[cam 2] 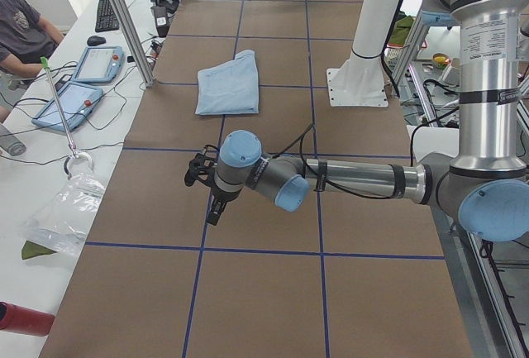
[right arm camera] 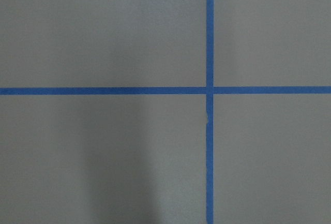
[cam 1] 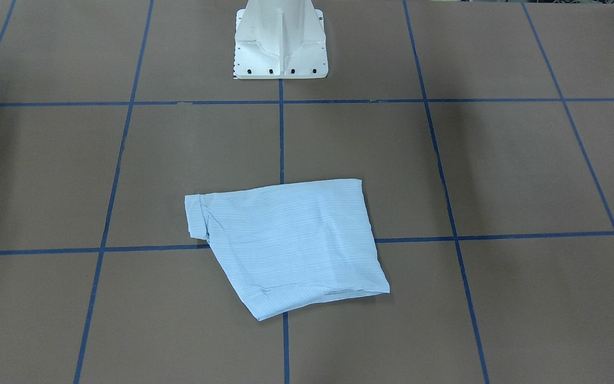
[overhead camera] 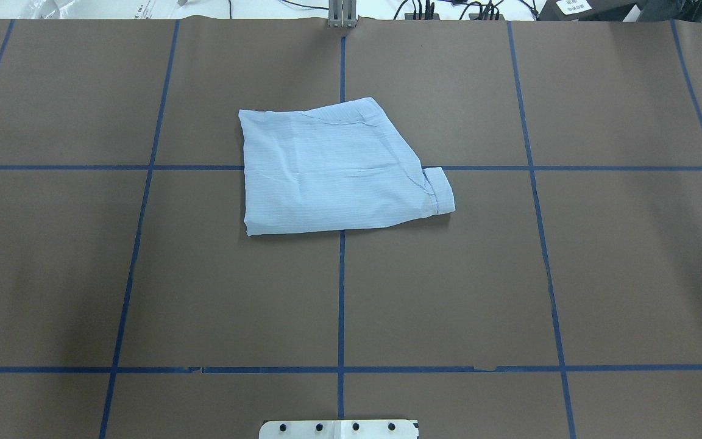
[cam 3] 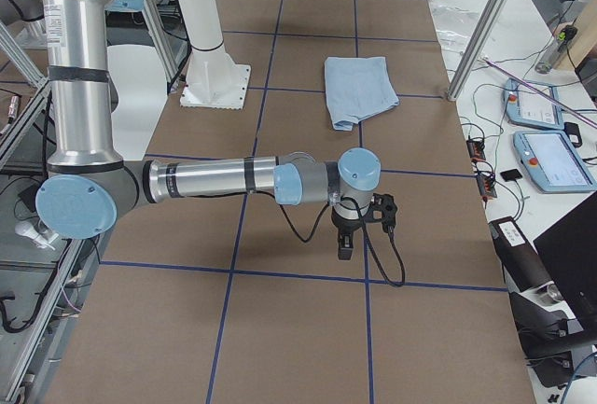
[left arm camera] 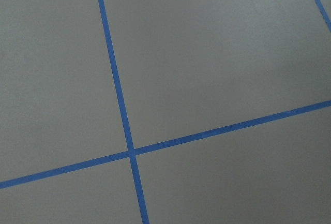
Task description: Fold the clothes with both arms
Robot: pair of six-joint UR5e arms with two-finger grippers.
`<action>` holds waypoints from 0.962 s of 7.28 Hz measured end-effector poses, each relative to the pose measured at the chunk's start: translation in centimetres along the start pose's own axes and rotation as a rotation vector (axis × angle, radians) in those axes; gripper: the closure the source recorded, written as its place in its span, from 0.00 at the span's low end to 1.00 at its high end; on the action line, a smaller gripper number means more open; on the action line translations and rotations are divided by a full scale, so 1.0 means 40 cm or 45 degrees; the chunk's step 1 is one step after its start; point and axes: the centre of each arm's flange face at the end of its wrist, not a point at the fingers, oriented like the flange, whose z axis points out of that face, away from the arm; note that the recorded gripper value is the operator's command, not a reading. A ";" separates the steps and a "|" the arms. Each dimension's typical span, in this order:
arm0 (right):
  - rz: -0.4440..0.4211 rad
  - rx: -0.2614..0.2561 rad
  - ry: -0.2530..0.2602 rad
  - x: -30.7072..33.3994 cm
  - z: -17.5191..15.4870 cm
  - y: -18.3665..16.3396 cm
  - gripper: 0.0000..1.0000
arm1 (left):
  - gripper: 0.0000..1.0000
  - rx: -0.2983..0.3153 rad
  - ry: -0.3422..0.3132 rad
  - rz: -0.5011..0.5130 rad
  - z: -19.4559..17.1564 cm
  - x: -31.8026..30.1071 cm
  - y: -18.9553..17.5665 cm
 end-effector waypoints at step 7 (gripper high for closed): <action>-0.002 -0.025 0.000 -0.006 0.024 0.000 0.00 | 0.00 -0.073 0.011 -0.144 -0.042 -0.022 -0.029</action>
